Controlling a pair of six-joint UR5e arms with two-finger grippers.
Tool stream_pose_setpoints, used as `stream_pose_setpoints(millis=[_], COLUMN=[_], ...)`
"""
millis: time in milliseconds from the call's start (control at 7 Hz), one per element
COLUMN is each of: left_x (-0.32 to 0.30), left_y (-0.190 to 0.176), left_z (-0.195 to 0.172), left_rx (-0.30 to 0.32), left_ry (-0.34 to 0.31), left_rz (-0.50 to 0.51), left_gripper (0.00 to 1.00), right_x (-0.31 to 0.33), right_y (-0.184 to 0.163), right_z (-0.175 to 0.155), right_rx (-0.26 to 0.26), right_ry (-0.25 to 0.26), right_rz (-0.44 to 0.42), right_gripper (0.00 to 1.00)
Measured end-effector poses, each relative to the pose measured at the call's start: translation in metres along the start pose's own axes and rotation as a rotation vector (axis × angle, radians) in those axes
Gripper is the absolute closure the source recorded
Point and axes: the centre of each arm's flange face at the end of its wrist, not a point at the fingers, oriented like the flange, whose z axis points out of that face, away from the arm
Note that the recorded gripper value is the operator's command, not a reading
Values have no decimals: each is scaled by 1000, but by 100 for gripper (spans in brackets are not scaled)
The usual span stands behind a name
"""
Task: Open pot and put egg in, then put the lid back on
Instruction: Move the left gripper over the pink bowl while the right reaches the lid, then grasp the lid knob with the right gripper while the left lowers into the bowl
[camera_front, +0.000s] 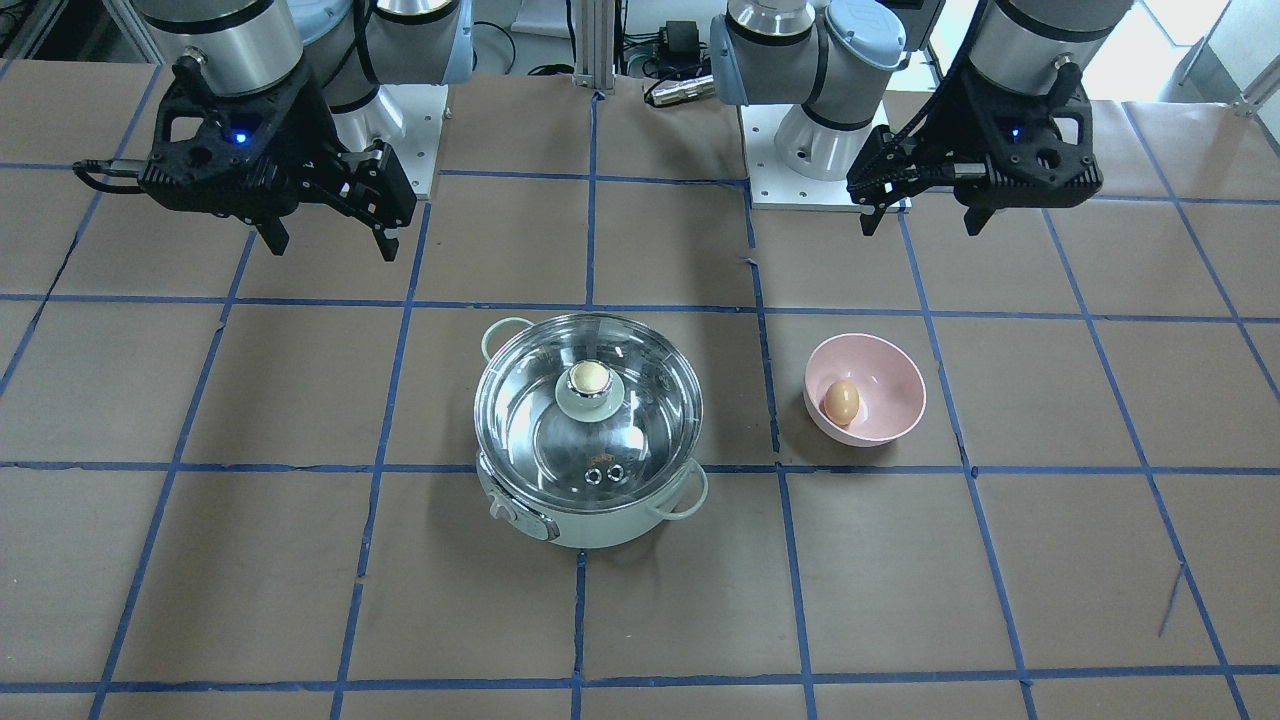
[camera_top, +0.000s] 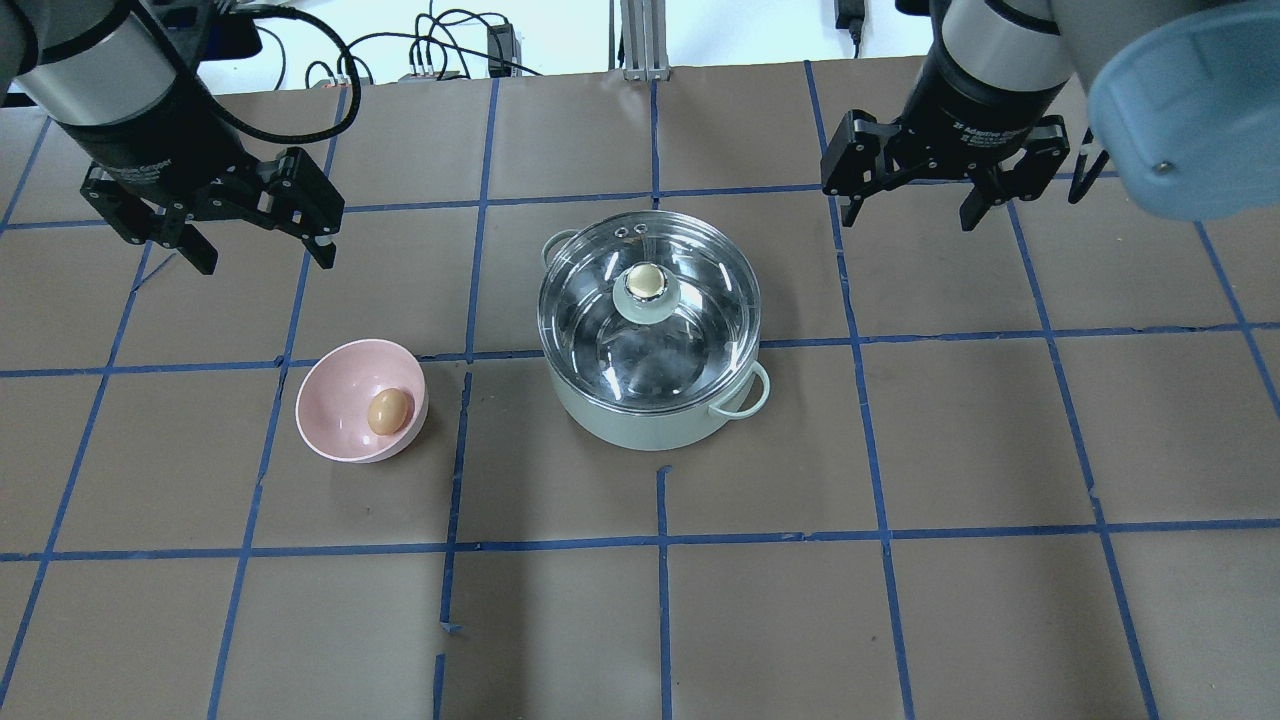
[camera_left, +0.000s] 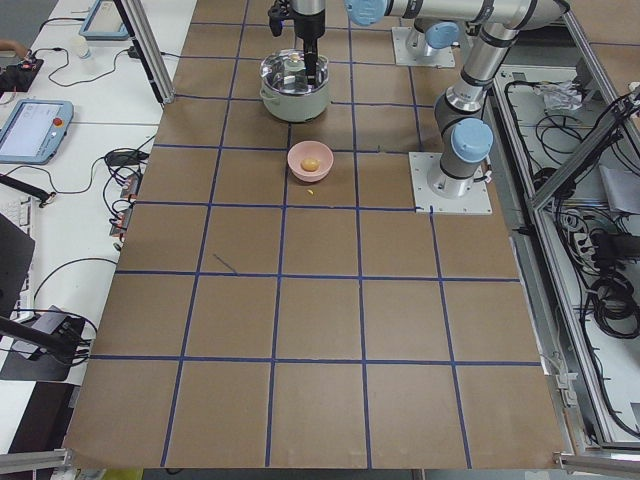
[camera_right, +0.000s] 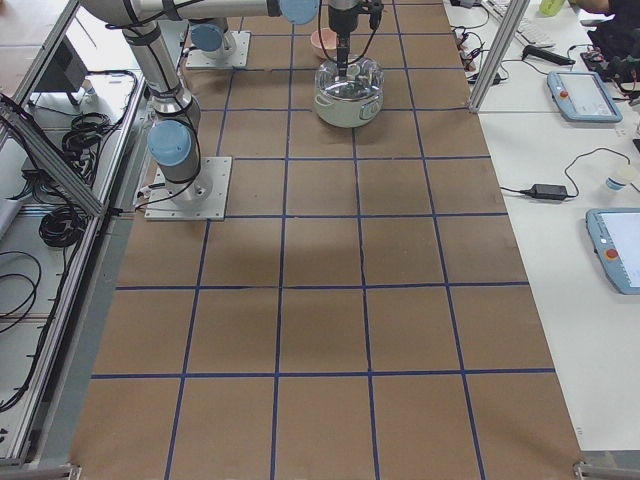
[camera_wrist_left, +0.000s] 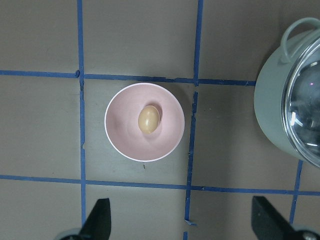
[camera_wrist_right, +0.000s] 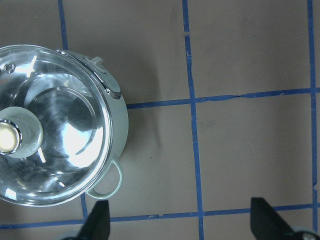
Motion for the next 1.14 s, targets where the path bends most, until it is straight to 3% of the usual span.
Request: stream_pose_setpoints(millis=[286,571,857,1143], left_x=[-27,-42,-43,-42], left_y=[-9,-10,-10,-8], left_z=[32,76,128,179], left_rx=[-27,-45,-15,30], left_ry=[8,16,9,-2], left_rz=[29,44,45,44], left_gripper=[1,1,1,1], right_x=[-24,-101,-158,-180], right_y=[2,2,3,-16], right_z=[13,49,101,137], right_rx=[6,55,41,93], right_ry=[-11,-30,-42,-75], right_rz=[37,35,75,58], right_gripper=[0,0,0,0])
